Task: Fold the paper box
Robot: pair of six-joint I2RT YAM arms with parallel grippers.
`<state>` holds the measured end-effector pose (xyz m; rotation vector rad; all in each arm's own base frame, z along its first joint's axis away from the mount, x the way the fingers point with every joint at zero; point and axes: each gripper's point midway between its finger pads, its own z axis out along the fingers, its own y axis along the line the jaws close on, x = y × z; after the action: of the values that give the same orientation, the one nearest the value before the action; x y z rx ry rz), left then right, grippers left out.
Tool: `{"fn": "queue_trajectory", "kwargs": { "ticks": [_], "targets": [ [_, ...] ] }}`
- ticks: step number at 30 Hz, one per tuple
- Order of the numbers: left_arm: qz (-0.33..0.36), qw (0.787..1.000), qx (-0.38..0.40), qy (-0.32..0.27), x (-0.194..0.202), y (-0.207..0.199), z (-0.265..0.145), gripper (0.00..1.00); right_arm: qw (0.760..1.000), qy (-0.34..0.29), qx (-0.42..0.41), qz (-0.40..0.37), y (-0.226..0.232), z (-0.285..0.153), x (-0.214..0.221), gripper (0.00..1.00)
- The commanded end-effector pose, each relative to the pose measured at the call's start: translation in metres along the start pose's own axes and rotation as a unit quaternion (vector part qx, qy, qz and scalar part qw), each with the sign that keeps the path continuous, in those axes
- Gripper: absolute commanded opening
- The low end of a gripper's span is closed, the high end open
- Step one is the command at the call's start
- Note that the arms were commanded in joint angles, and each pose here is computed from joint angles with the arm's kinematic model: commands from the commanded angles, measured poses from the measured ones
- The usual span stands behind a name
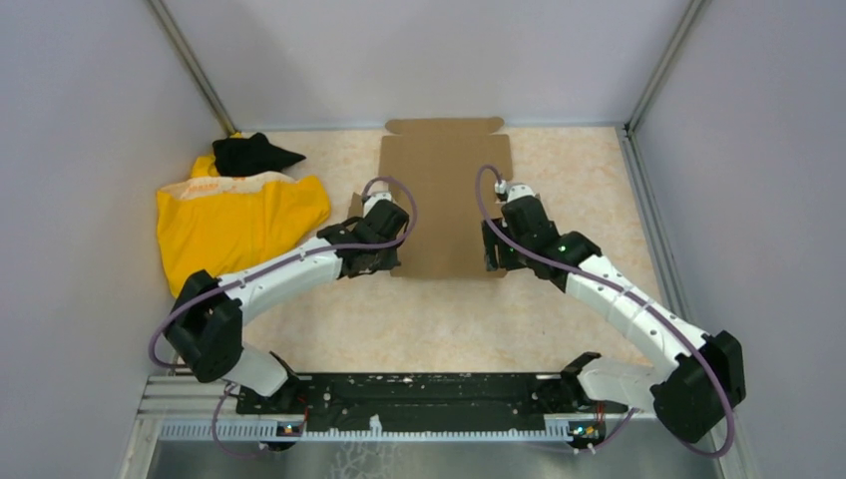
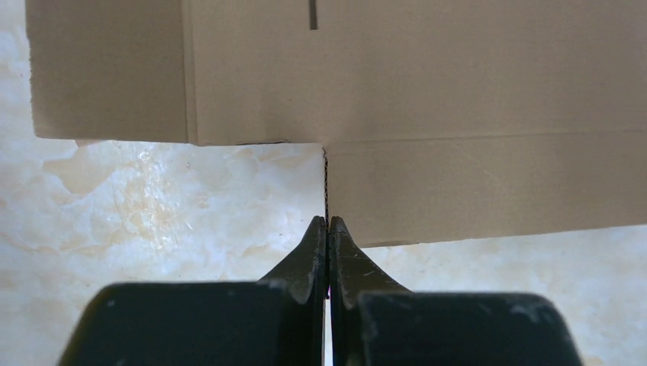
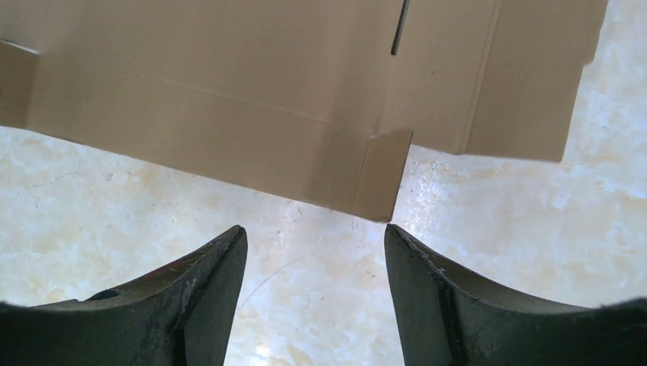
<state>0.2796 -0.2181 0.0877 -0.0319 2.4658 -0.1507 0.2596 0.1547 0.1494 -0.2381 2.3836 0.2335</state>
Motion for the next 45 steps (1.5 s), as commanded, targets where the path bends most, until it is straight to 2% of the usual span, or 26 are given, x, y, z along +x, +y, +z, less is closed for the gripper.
{"fn": "queue_trajectory", "kwargs": {
  "ticks": [1,5,8,13,16,25,34,38,41,45],
  "targets": [
    [0.052,0.998,0.023,0.001,-0.031,-0.018,-0.022,0.0,0.999,-0.046,0.01,-0.011,-0.007,-0.029,-0.03,0.66],
    [0.081,0.995,0.045,0.026,-0.047,-0.029,-0.036,0.0,0.997,-0.069,-0.003,-0.04,-0.006,-0.047,-0.042,0.65],
    [0.092,0.993,0.062,0.029,-0.061,-0.036,-0.044,0.01,0.991,-0.109,-0.035,-0.075,0.0,-0.061,-0.05,0.65],
    [0.099,0.99,0.09,0.042,-0.076,-0.041,-0.052,0.02,0.975,-0.171,-0.066,-0.122,0.009,-0.077,-0.065,0.65],
    [0.105,0.988,0.098,0.057,-0.077,-0.04,-0.052,0.03,0.962,-0.192,-0.075,-0.181,0.019,-0.08,-0.069,0.62],
    [0.112,0.985,0.109,0.072,-0.082,-0.038,-0.058,0.06,0.909,-0.202,-0.068,-0.358,0.057,-0.068,-0.066,0.6],
    [0.108,0.984,0.119,0.071,-0.092,-0.032,-0.065,0.08,0.869,-0.207,-0.095,-0.439,0.097,-0.053,-0.06,0.6],
    [0.108,0.985,0.118,0.071,-0.095,-0.031,-0.065,0.08,0.854,-0.2,-0.112,-0.468,0.119,-0.049,-0.044,0.6],
    [0.106,0.985,0.117,0.07,-0.097,-0.03,-0.064,0.08,0.853,-0.205,-0.116,-0.465,0.132,-0.048,-0.033,0.6],
    [0.103,0.984,0.125,0.073,-0.097,-0.03,-0.065,0.09,0.872,-0.197,-0.108,-0.435,0.141,-0.042,-0.019,0.61]
  ]
}}
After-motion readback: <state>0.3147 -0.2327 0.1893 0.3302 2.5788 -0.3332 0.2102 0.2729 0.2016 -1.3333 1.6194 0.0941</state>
